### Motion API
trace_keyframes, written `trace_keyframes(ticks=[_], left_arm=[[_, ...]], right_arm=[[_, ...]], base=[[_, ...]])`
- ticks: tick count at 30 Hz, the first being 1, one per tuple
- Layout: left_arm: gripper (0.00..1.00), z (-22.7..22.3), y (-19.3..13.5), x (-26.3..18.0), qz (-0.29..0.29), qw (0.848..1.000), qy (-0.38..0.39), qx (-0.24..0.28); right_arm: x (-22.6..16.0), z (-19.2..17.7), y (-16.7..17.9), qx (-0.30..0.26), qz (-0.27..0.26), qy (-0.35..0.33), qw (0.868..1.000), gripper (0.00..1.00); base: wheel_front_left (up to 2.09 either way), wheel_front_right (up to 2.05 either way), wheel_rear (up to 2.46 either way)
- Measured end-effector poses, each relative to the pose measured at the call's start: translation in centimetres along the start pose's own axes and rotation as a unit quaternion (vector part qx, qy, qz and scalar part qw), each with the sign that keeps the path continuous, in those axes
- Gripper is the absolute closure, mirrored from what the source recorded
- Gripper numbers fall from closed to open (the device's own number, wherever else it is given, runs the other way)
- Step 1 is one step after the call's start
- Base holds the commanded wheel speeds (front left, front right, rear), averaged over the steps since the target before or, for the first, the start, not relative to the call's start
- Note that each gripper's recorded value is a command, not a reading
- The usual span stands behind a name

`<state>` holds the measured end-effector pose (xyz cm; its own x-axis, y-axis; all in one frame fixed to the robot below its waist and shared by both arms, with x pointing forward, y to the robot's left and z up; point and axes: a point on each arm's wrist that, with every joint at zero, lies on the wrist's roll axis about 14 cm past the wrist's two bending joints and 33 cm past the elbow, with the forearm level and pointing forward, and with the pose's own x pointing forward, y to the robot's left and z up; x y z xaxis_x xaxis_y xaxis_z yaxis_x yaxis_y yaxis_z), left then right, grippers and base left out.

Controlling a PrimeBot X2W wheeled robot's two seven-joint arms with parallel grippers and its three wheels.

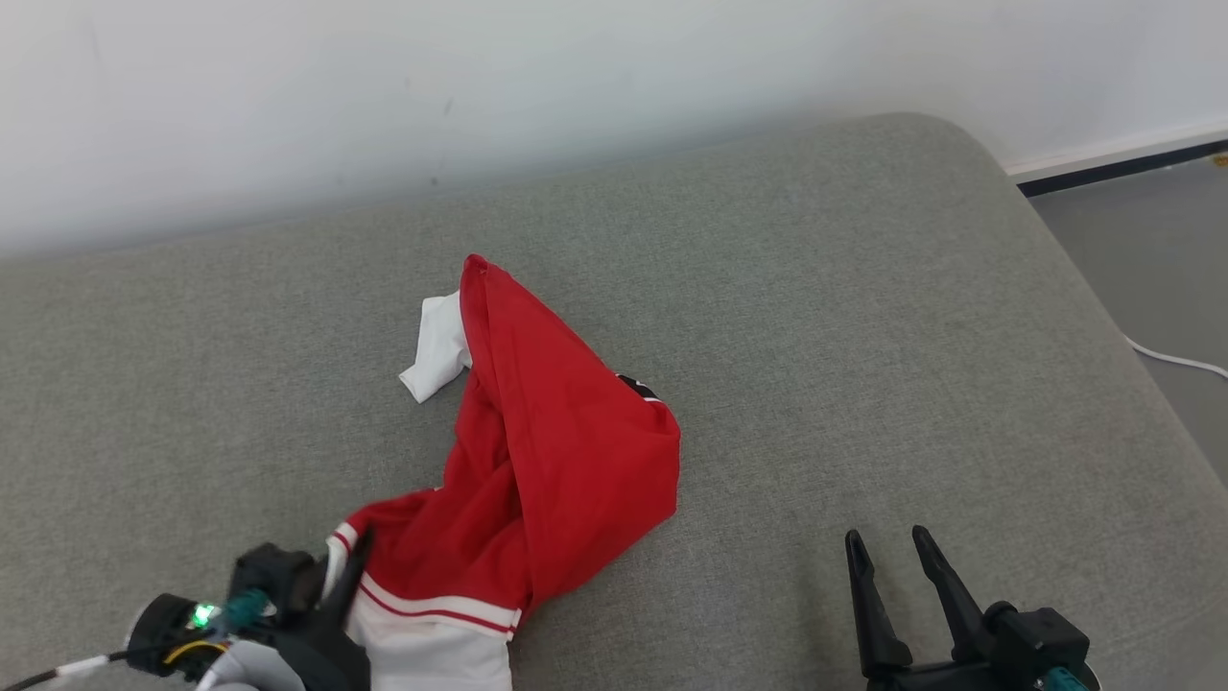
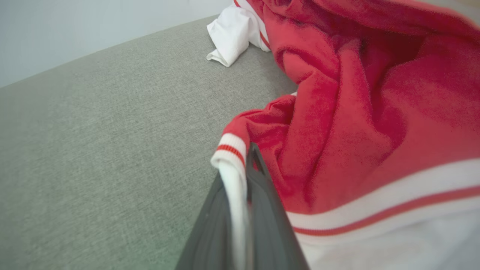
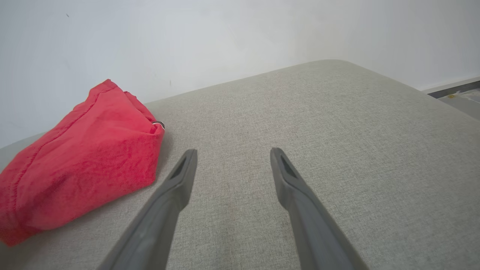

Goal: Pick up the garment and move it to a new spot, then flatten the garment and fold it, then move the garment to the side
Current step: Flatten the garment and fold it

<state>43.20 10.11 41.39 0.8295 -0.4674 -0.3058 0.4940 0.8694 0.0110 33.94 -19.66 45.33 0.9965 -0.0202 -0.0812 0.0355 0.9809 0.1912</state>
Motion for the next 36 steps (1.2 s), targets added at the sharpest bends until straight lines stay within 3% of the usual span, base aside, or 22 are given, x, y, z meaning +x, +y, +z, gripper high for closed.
trace_keyframes(ticks=[4, 8, 10, 16, 17, 18, 19, 20, 27, 36], left_arm=[[1.00, 3.1, 3.8, -0.5, 0.063, 0.996, -0.056, -0.034], [1.00, 6.4, 7.6, -2.7, 0.135, 0.982, -0.121, -0.051], [1.00, 6.1, 8.0, -3.4, 0.145, 0.980, -0.122, -0.056], [1.00, -1.1, 7.1, -7.0, 0.174, 0.980, -0.044, -0.085], [0.85, -1.6, 6.7, -7.2, 0.174, 0.980, -0.038, -0.089], [0.60, -1.5, 6.6, -7.2, 0.172, 0.981, -0.040, -0.085], [0.10, -1.1, 6.8, -7.3, 0.176, 0.980, -0.046, -0.079], [0.00, -0.3, 7.1, -7.3, 0.180, 0.979, -0.057, -0.074], [0.00, 7.8, 8.8, -9.1, 0.221, 0.956, -0.187, -0.038], [0.00, 8.0, 7.8, -12.5, 0.267, 0.936, -0.225, -0.050]], right_arm=[[0.0, -0.2, 0.0, 0.001, 0.000, 0.002, 1.000, 0.00], [0.5, -0.1, 0.9, 0.001, 0.015, 0.001, 1.000, 0.00], [0.6, -0.1, 1.2, 0.001, 0.020, 0.001, 1.000, 0.00], [1.1, -0.3, 2.8, 0.002, 0.044, 0.004, 0.999, 0.00], [1.1, -0.3, 2.9, 0.002, 0.047, 0.004, 0.999, 0.00], [1.1, -0.3, 3.0, 0.001, 0.048, 0.003, 0.999, 0.00], [1.1, -0.2, 3.0, 0.001, 0.049, 0.003, 0.999, 0.00], [1.1, -0.3, 3.0, 0.001, 0.049, 0.003, 0.999, 0.00], [1.3, -0.3, 3.6, -0.004, 0.058, 0.003, 0.998, 0.00], [1.5, -0.2, 3.7, -0.005, 0.062, 0.003, 0.998, 0.00]], base=[[0.00, 0.00, 0.00], [0.00, 0.00, 0.00], [0.00, 0.00, 0.00], [0.00, 0.00, 0.00], [0.00, 0.00, 0.00], [0.00, 0.00, 0.00], [0.00, 0.00, 0.00], [0.00, 0.00, 0.00], [0.00, 0.00, 0.00], [0.00, 0.00, 0.00]])
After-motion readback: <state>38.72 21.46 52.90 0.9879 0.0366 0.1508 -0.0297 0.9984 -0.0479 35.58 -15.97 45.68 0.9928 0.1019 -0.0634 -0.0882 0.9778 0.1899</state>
